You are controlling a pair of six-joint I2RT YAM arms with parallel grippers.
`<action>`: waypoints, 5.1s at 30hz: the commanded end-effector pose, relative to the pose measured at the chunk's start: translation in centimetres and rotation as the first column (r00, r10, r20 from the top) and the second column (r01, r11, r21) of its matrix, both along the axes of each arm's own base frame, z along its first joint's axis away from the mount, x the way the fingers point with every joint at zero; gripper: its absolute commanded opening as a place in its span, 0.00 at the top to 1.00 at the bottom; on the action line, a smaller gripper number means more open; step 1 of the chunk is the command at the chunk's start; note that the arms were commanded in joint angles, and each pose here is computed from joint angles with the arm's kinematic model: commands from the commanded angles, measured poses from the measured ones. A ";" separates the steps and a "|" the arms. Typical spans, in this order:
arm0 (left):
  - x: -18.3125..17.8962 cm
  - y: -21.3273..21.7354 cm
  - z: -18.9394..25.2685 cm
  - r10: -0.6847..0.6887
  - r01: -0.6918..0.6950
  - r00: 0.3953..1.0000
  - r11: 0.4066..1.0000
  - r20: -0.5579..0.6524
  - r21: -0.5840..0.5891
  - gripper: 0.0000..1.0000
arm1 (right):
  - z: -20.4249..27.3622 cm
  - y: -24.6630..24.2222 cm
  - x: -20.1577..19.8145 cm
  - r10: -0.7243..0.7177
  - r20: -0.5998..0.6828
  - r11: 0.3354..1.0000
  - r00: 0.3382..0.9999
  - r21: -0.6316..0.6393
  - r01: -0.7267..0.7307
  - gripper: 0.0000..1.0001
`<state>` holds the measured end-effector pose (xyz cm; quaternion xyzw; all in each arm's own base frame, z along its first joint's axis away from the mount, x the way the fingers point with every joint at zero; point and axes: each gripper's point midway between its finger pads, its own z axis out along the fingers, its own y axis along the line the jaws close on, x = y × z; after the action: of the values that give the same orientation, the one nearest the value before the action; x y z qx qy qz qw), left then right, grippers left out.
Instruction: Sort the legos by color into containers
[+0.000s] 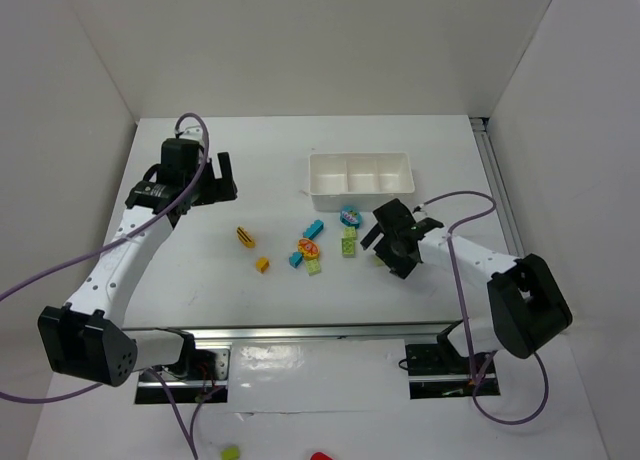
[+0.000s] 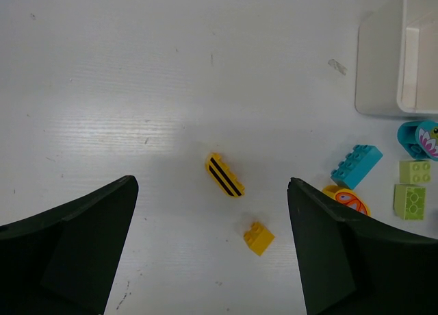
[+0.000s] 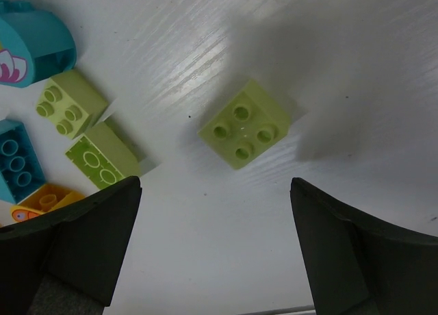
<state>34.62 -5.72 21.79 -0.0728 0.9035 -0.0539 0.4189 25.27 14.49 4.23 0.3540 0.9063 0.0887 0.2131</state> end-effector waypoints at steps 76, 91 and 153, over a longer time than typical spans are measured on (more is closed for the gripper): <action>0.5 -1.2 -0.3 -0.033 0.030 0.995 0.999 -0.094 -0.034 0.00 | 5.9 6.8 6.5 0.633 0.220 0.769 0.742 -0.292 -0.569 0.00; -0.1 -1.2 -0.9 0.007 -0.011 0.994 0.999 -0.113 -0.043 0.00 | 0.4 9.5 5.9 0.701 0.122 0.705 0.702 -0.267 -0.657 0.35; -0.1 -3.0 -1.7 -0.109 0.102 0.982 0.993 -0.152 -0.054 0.00 | 1.4 8.4 10.8 0.551 0.167 0.820 0.818 -0.289 -0.493 0.24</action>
<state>34.66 -9.02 18.47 -0.0475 0.9425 -0.0961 0.3165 33.45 21.59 3.80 0.0331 0.9556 0.0573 0.2871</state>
